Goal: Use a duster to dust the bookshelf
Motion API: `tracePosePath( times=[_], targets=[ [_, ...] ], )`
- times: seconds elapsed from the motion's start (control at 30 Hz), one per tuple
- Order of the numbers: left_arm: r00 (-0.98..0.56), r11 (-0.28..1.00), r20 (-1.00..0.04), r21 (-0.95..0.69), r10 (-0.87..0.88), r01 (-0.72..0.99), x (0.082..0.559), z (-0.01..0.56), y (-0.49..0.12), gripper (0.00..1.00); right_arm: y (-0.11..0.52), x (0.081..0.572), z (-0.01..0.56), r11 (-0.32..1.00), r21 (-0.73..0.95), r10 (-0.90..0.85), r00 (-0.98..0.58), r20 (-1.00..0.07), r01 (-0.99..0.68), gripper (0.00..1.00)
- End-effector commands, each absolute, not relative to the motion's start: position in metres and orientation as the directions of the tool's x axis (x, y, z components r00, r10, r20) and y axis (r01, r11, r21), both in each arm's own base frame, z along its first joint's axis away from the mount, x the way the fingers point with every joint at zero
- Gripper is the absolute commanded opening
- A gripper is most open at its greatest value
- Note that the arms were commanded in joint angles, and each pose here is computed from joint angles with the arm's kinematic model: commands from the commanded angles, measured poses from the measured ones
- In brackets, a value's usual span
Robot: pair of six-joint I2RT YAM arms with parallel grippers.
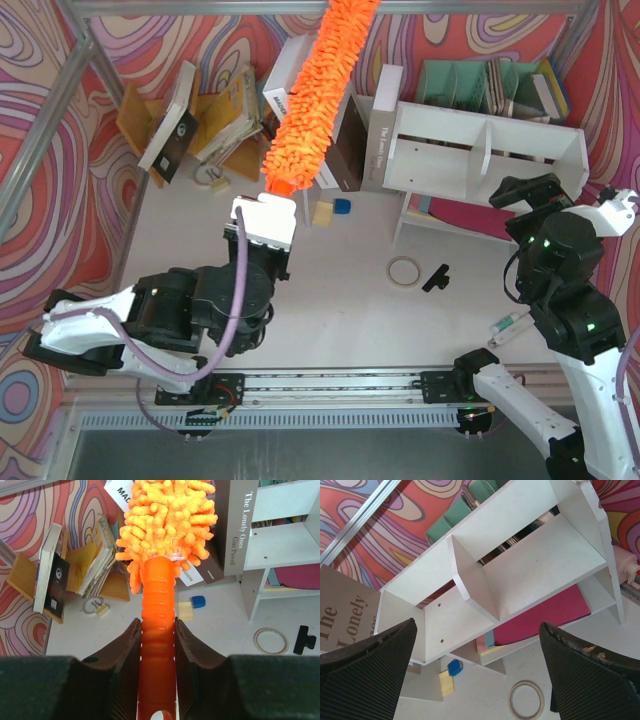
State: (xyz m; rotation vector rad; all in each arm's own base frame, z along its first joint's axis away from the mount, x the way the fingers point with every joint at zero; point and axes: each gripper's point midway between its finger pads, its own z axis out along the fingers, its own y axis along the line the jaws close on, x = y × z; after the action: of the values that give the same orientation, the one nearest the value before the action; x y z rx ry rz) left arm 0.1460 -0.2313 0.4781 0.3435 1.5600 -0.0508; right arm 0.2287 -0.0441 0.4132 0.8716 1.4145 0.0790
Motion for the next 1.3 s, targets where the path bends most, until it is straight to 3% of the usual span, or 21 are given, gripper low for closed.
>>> tracePosePath(
  times=[0.0, 0.9, 1.1, 1.27],
  targets=[
    [0.016, 0.977, -0.991, 0.132, 0.132, 0.169, 0.151, 0.485, -0.192, 0.0, -0.045, 0.227, 0.413, 0.692, 0.574, 0.539, 0.216, -0.814, 0.438, 0.99],
    [-0.059, 0.995, -0.996, 0.075, 0.072, -0.058, 0.163, 0.48, -0.098, 0.0, -0.039, 0.232, 0.409, 0.692, 0.582, 0.557, 0.197, -0.807, 0.427, 0.99],
    [-0.134, 0.986, -0.979, 0.16, 0.151, -0.055, 0.158, 0.457, -0.109, 0.0, -0.037, 0.234, 0.409, 0.691, 0.586, 0.563, 0.193, -0.804, 0.423, 0.99],
    [-0.158, 0.991, -0.98, 0.126, 0.117, -0.05, 0.16, 0.446, -0.106, 0.0, -0.035, 0.236, 0.41, 0.694, 0.589, 0.568, 0.188, -0.801, 0.415, 0.99]
  ],
)
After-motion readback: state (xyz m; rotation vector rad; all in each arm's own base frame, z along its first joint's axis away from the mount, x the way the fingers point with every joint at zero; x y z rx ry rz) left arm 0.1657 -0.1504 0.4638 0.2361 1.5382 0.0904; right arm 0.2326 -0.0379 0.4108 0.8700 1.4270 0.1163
